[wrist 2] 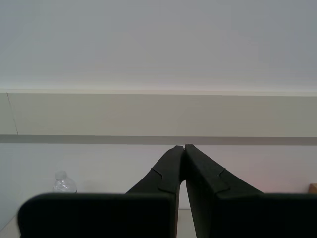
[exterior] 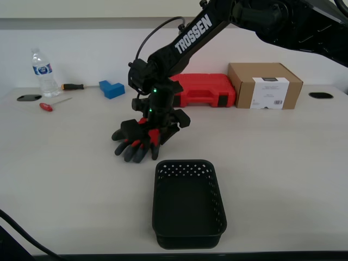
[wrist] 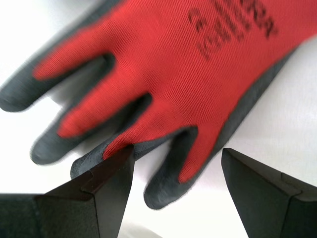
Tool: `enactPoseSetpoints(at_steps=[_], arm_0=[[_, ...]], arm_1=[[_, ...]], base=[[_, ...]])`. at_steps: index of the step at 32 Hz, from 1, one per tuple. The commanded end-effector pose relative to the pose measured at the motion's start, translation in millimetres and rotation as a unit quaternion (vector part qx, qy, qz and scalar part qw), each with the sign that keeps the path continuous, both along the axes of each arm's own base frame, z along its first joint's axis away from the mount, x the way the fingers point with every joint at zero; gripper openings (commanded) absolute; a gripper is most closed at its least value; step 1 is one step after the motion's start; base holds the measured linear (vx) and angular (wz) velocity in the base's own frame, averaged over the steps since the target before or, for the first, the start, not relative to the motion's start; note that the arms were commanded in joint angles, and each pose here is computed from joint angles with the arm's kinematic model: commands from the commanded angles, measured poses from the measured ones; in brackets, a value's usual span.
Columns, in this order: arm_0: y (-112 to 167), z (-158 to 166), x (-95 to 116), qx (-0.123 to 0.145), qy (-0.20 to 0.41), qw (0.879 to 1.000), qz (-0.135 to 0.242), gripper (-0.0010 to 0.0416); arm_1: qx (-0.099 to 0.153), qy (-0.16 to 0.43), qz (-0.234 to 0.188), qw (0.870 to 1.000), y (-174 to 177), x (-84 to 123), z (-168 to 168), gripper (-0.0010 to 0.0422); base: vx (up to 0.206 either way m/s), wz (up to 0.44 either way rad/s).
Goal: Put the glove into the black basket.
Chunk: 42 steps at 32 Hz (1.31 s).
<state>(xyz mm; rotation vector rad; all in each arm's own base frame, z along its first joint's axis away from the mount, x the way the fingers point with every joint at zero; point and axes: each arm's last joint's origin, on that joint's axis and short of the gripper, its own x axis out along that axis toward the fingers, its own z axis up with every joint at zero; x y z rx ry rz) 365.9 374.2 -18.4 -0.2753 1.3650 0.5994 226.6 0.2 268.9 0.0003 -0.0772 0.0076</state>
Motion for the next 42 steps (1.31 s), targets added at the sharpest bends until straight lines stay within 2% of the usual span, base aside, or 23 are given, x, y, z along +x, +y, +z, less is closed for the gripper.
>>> enactPoseSetpoints(at_steps=[1,4,9,15,21,27,30,32,35,42], arm_0=[[2.0,0.0,0.7,0.004,-0.009,1.0,-0.005,0.0242],[2.3,-0.2,0.9,0.006,-0.01,1.0,-0.007,0.022],[1.6,-1.6,0.2,0.005,-0.009,1.0,-0.006,0.0137],[-3.6,-9.9,-4.6,-0.008,0.004,1.0,-0.005,0.0112],[-9.5,-18.6,-9.6,-0.021,0.011,0.999,0.028,-0.0007],[-3.6,-8.3,-4.6,0.0,-0.001,0.999,0.041,-0.0001],[-1.8,6.1,-0.1,0.034,0.014,0.998,0.046,-0.0001],[-2.3,13.8,1.9,0.039,0.013,0.998,0.047,-0.0001],[0.9,50.9,6.6,0.062,-0.016,0.996,0.07,-0.0001],[-1.0,132.3,9.5,0.106,-0.081,0.989,0.071,-0.0001]], arm_1=[[0.0,-0.003,0.001,1.0,0.2,0.0,0.6,0.0],[0.0,-0.003,0.001,1.0,0.1,0.0,0.6,0.0],[0.0,-0.003,0.001,1.0,0.2,0.0,0.6,0.0],[0.0,-0.003,0.001,1.0,0.2,0.0,0.6,0.0],[0.0,-0.003,0.001,1.0,0.2,0.0,0.6,0.0],[0.0,-0.003,0.002,1.0,0.2,0.0,0.6,0.0],[0.0,-0.003,0.002,1.0,0.2,0.0,0.6,0.0],[0.0,-0.003,0.002,1.0,0.2,0.0,0.6,0.0],[0.0,-0.004,0.002,1.0,0.2,0.1,0.8,0.0],[0.0,-0.003,0.001,1.0,0.2,0.0,0.6,0.0]], base=[[0.0,0.0],[0.0,0.0],[0.0,0.0],[0.0,0.0],[0.0,0.0],[0.0,0.0],[0.0,0.0],[0.0,0.0],[0.0,0.0],[0.0,0.0]])
